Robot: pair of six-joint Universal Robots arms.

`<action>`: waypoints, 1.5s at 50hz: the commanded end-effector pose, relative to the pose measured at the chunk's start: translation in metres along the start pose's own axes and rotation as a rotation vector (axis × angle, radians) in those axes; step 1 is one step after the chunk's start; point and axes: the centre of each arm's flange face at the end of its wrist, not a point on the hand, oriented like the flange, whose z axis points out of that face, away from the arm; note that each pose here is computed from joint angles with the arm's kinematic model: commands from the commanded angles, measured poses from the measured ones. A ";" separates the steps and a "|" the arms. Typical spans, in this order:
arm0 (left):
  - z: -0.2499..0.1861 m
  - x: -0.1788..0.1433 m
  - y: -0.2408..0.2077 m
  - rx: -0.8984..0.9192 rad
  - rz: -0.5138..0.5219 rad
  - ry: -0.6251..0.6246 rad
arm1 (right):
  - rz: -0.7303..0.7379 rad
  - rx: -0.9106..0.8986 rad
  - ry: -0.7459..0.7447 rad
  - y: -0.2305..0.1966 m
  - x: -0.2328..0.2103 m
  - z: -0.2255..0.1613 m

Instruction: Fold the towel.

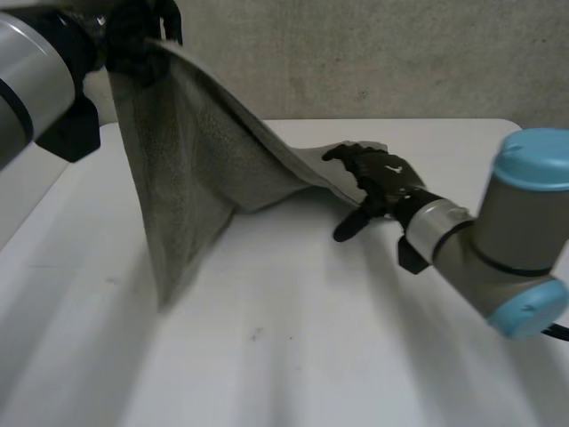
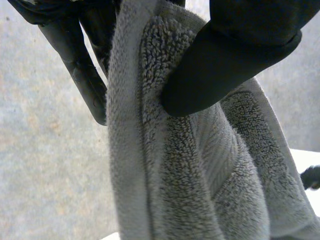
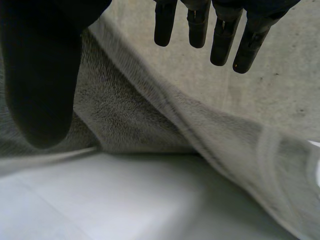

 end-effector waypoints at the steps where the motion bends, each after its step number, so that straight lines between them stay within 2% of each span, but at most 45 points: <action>1: -0.009 0.005 -0.019 0.041 -0.002 0.012 | 0.050 0.019 -0.009 0.024 -0.016 0.026; 6: -0.011 0.004 -0.020 0.041 -0.005 0.009 | 0.026 0.074 0.082 0.043 0.000 0.052; 12: -0.009 -0.003 -0.011 0.006 -0.001 -0.013 | -0.038 0.089 0.136 0.050 0.018 0.061; 14: -0.008 -0.005 -0.009 -0.001 -0.001 -0.021 | -0.082 0.077 0.204 0.052 0.049 0.066; 22: -0.001 -0.029 -0.003 -0.021 -0.003 -0.090 | -0.139 0.044 0.316 0.051 0.100 0.064; 28: 0.002 -0.038 0.000 -0.030 -0.004 -0.118 | -0.138 0.055 0.347 0.033 0.115 0.055; 30: 0.002 -0.040 0.001 -0.031 -0.003 -0.124 | -0.157 0.105 0.362 -0.002 0.122 0.043; 31: 0.003 -0.040 0.001 -0.033 0.000 -0.126 | -0.158 0.105 0.362 -0.002 0.122 0.043; 33: 0.003 -0.041 0.002 -0.035 0.001 -0.129 | -0.228 0.178 0.349 -0.044 0.122 0.029; 34: 0.003 -0.041 0.002 -0.035 0.001 -0.129 | -0.228 0.179 0.349 -0.044 0.122 0.029; 35: 0.003 -0.042 0.001 -0.032 0.002 -0.132 | -0.266 0.222 0.326 -0.067 0.117 0.020; 36: 0.004 -0.044 0.000 -0.030 0.002 -0.138 | -0.267 0.222 0.326 -0.067 0.117 0.020; 38: 0.005 -0.047 0.000 -0.027 0.004 -0.146 | -0.339 0.281 0.259 -0.109 0.102 -0.001; 39: 0.005 -0.051 -0.002 -0.022 0.005 -0.156 | -0.340 0.282 0.258 -0.109 0.102 -0.002; 41: 0.006 -0.054 -0.003 -0.019 0.005 -0.165 | -0.375 0.322 0.219 -0.146 0.089 -0.026; 44: 0.006 -0.057 -0.005 -0.009 0.008 -0.176 | -0.390 0.345 0.216 -0.165 0.082 -0.038; 46: 0.006 -0.058 -0.005 -0.009 0.008 -0.177 | -0.413 0.376 0.232 -0.198 0.074 -0.064; 47: 0.006 -0.058 -0.006 -0.006 0.010 -0.180 | -0.413 0.376 0.232 -0.198 0.074 -0.064; 49: 0.006 -0.059 -0.007 -0.005 0.012 -0.183 | -0.448 0.372 0.283 -0.219 0.078 -0.084; 55: 0.007 -0.067 0.003 -0.056 0.016 -0.206 | -0.556 0.249 0.317 -0.218 0.079 -0.095; 57: 0.008 -0.071 0.009 -0.086 0.012 -0.216 | -0.633 0.072 0.324 -0.194 0.087 -0.089; 58: 0.011 -0.074 0.018 -0.125 0.006 -0.221 | -0.633 0.071 0.324 -0.193 0.087 -0.089; 60: 0.015 -0.074 0.033 -0.180 0.001 -0.219 | -0.678 -0.108 0.296 -0.162 0.096 -0.078; 61: 0.015 -0.074 0.033 -0.181 0.001 -0.218 | -0.678 -0.109 0.295 -0.162 0.096 -0.078; 63: 0.025 -0.078 0.063 -0.287 0.015 -0.215 | -0.690 -0.178 0.282 -0.148 0.099 -0.073; 65: 0.030 -0.078 0.078 -0.335 0.032 -0.210 | -0.693 -0.277 0.266 -0.121 0.102 -0.061; 71: 0.052 -0.077 0.131 -0.467 0.092 -0.164 | -0.720 -0.305 0.255 -0.097 0.100 -0.035; 75: 0.074 -0.077 0.137 -0.412 0.108 -0.153 | -0.789 -0.143 0.306 -0.100 0.108 -0.002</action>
